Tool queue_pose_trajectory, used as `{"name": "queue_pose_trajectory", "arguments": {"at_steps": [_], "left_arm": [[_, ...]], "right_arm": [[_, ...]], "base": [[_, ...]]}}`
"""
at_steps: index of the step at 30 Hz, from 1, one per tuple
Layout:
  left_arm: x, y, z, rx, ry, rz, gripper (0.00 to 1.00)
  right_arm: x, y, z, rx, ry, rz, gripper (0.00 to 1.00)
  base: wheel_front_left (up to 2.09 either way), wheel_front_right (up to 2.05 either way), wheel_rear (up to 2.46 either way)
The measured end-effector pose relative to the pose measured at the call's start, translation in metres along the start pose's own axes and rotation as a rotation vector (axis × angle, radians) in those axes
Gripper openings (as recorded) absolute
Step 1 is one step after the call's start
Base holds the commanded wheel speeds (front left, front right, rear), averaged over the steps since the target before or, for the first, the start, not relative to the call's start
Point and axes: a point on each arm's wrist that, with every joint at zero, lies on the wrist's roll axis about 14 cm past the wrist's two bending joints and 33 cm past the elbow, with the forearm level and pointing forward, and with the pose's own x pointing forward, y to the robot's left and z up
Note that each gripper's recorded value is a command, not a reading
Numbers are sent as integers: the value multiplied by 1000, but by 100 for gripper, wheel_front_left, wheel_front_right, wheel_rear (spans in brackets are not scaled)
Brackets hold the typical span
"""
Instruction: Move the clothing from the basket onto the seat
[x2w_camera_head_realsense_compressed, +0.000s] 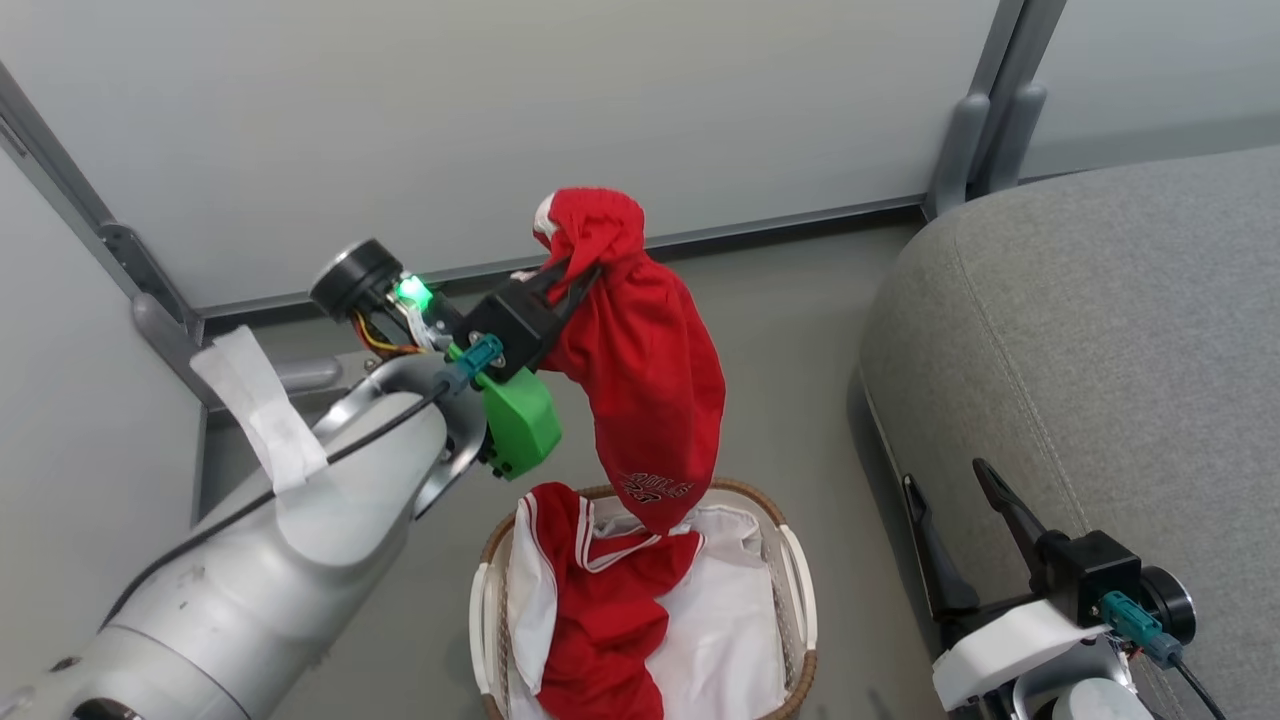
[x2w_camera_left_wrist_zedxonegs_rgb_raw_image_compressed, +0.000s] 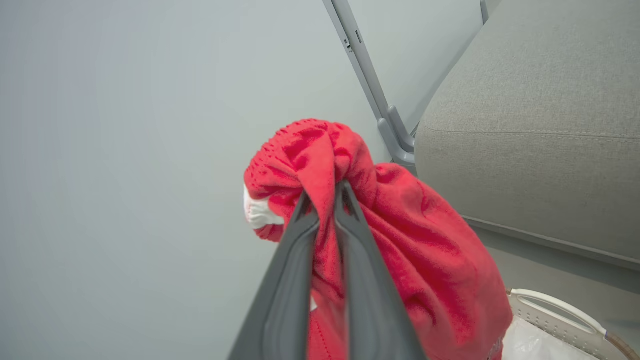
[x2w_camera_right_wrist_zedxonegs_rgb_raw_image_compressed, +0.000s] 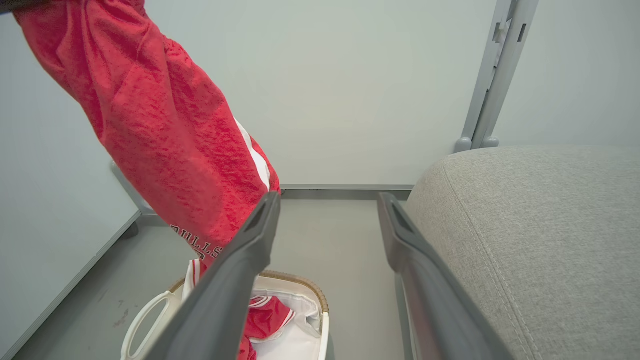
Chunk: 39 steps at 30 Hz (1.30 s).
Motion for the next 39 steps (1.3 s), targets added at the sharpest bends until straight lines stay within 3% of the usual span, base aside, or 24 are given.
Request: {"name": "queue_pose_trajectory", "arguments": {"at_steps": [7,15,24,39], "left_arm": [[-2,31,60,112,-74,46,0],[-1,40,102,182,-126,49,0],[1,33,133,219,-172,25,0],[-4,10,151,245,-199,-32,0]], "right_arm": [[-3,17,17,-3,-53,50,100],[4,55,32,-30,-95,169,100],[31,107,50,-143,-145,348,100],[65,138,74,-226,-203,442,100]], "base": [[0,0,0],[0,0,0],[0,0,0],[0,0,0]]}}
